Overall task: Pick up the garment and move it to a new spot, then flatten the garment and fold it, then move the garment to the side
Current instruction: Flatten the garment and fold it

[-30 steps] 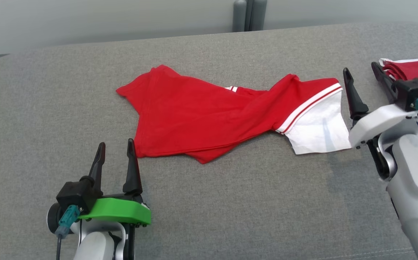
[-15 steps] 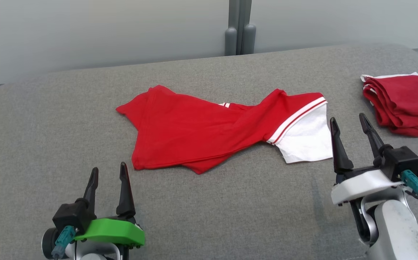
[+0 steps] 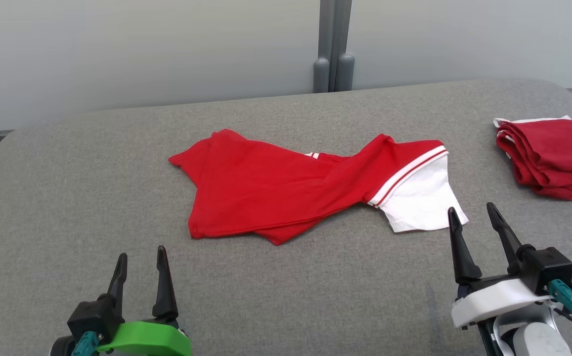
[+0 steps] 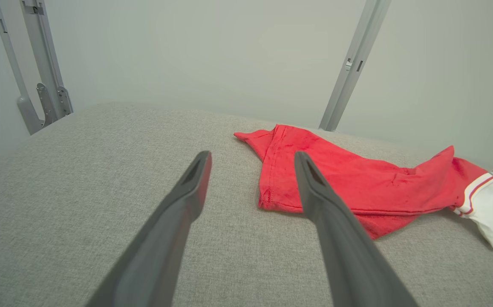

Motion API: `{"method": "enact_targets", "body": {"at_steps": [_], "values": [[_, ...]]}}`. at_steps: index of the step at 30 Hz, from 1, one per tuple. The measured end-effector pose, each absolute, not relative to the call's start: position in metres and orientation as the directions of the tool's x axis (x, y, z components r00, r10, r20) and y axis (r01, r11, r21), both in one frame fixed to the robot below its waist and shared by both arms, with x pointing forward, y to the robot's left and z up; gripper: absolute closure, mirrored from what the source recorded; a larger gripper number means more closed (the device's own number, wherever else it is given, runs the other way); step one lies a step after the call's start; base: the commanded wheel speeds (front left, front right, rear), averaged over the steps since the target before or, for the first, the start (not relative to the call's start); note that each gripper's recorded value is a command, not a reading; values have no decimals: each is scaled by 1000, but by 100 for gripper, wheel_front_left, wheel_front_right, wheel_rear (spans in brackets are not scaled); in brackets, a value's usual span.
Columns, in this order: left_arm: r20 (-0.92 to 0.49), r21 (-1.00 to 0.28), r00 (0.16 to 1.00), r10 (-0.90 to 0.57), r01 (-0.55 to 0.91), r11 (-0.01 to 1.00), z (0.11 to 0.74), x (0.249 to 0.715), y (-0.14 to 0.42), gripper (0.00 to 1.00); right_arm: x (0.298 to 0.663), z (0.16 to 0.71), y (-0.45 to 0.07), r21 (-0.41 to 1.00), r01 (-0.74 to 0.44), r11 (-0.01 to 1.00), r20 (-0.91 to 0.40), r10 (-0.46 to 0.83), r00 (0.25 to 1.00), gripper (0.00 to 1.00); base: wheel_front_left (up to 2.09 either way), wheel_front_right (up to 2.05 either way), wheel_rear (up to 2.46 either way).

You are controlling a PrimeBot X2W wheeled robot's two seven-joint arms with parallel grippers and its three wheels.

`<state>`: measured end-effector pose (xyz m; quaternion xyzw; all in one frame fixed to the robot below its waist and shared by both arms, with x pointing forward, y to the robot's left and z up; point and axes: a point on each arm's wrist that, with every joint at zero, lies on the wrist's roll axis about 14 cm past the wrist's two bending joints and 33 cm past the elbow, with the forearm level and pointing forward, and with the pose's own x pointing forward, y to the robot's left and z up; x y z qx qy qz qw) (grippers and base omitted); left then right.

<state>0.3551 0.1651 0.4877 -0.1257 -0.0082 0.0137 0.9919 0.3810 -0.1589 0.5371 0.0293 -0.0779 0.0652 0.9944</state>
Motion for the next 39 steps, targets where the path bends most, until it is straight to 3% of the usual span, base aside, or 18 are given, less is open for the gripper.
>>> {"method": "enact_targets", "body": {"at_steps": [33,39], "values": [[20,-251,1000,21,-15,968,490,349,162,0,373,538,-154,81,-150,985,151,137,979,0,0,0,0],[16,-253,1000,18,-14,967,489,350,161,0,380,523,-179,142,-70,987,81,59,995,0,0,0,0]]}}
